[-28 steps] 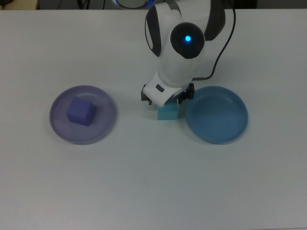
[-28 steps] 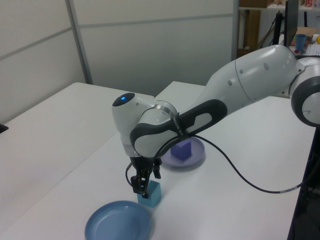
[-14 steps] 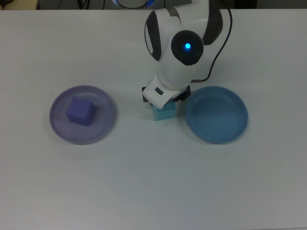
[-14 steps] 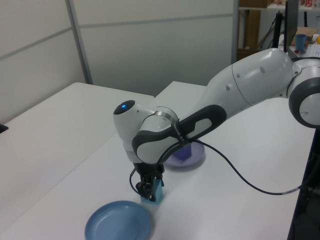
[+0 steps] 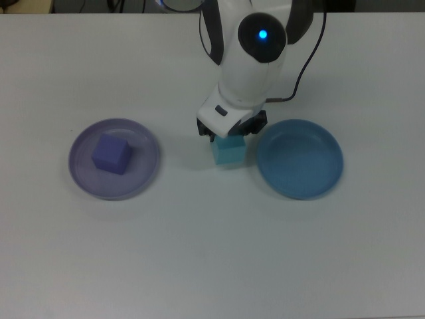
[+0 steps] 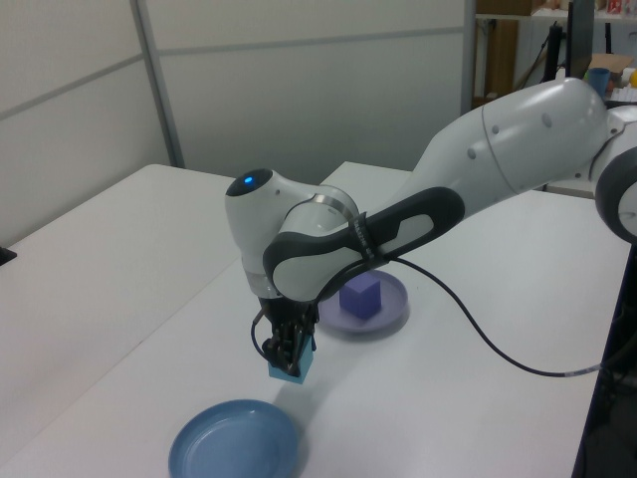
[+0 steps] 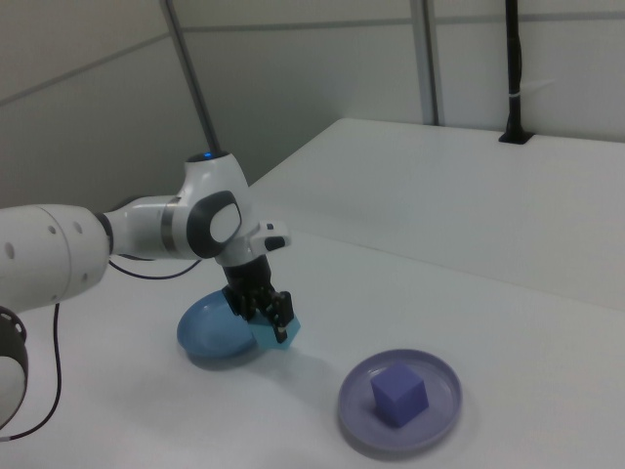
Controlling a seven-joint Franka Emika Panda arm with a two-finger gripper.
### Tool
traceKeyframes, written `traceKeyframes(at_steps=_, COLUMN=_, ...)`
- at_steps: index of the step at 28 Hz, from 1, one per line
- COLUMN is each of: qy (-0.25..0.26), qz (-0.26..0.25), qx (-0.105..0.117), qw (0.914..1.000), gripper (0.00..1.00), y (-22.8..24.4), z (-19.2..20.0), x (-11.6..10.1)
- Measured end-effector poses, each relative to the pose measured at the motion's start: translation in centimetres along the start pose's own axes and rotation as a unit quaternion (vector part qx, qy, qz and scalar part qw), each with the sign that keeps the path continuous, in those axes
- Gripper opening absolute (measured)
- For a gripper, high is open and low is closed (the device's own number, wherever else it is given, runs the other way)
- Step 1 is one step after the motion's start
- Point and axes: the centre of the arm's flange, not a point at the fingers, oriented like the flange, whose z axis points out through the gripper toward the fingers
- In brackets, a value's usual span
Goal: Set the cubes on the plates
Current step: 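Carry the cyan cube onto the blue plate and open the gripper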
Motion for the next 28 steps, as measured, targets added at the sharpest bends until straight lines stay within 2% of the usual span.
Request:
traceKeyframes(at_steps=4, qy=0.007, qz=-0.009, qx=0.001, qw=0.9999, gripper=0.61, y=-2.4, z=-0.7, x=-0.3)
traceKeyframes(at_steps=7, qy=0.020, qz=-0.008, qx=0.003, qw=0.9998, gripper=0.61, y=-6.1, z=-1.0, x=-0.7)
traceKeyframes(at_steps=14, qy=0.072, qz=-0.005, qx=0.025, qw=0.9971, gripper=0.61, y=-13.0, z=-1.0, x=-0.9)
traceKeyframes(at_steps=19, qy=0.085, qz=-0.007, qx=0.034, qw=0.9958, gripper=0.61, y=-13.6, z=0.1, x=-0.4)
traceKeyframes(at_steps=24, qy=0.078, qz=-0.004, qx=0.032, qw=0.9964, gripper=0.61, y=-13.3, z=1.4, x=-0.1)
traceKeyframes(at_steps=26, qy=0.076, qz=-0.005, qx=0.031, qw=0.9966, gripper=0.67, y=-13.3, z=1.8, x=-0.1)
traceKeyframes(at_steps=28, qy=0.073, qz=-0.008, qx=0.027, qw=0.9969, gripper=0.78, y=-13.4, z=2.0, x=-0.2)
